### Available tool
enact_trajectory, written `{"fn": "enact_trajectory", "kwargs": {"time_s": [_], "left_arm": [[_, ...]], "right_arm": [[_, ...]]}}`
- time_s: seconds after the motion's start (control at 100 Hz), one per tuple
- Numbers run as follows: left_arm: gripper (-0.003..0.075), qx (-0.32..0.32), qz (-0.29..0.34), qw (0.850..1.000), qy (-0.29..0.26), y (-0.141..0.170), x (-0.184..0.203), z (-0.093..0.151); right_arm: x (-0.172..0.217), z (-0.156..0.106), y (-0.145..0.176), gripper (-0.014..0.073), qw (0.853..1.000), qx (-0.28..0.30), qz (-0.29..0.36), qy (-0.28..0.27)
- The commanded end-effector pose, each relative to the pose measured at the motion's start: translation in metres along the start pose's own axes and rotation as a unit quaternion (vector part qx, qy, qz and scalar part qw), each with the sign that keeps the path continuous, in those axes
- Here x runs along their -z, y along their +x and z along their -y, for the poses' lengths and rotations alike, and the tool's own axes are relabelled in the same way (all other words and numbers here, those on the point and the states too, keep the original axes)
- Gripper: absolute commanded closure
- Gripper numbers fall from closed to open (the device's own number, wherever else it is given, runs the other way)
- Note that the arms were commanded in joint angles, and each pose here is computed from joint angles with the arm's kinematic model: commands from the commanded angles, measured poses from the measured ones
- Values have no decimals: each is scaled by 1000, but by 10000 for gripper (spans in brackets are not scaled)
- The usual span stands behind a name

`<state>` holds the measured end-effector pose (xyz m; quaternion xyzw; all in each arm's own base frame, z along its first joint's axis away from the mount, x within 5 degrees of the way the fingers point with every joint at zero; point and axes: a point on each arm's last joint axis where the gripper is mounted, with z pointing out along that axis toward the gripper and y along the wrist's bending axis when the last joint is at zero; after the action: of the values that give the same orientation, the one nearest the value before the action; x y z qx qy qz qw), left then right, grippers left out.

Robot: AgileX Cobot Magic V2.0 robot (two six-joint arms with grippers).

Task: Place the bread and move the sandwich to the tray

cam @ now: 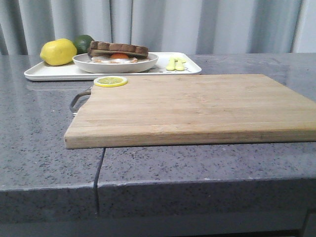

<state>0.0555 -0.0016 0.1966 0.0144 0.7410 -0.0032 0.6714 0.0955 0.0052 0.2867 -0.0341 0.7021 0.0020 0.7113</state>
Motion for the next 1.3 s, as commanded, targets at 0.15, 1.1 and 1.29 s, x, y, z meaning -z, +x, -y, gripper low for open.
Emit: {"fn": "enact_trajectory", "kwargs": {"time_s": [0.15, 1.1, 1.29], "left_arm": [[739, 6, 46, 999, -2, -3, 1, 0], [740, 6, 46, 999, -2, -3, 1, 0], [740, 6, 46, 999, -2, -3, 1, 0]], "right_arm": [[3, 0, -11, 665, 999, 48, 22, -3], [42, -6, 78, 665, 998, 27, 56, -17], [42, -6, 79, 665, 998, 26, 51, -18]]}}
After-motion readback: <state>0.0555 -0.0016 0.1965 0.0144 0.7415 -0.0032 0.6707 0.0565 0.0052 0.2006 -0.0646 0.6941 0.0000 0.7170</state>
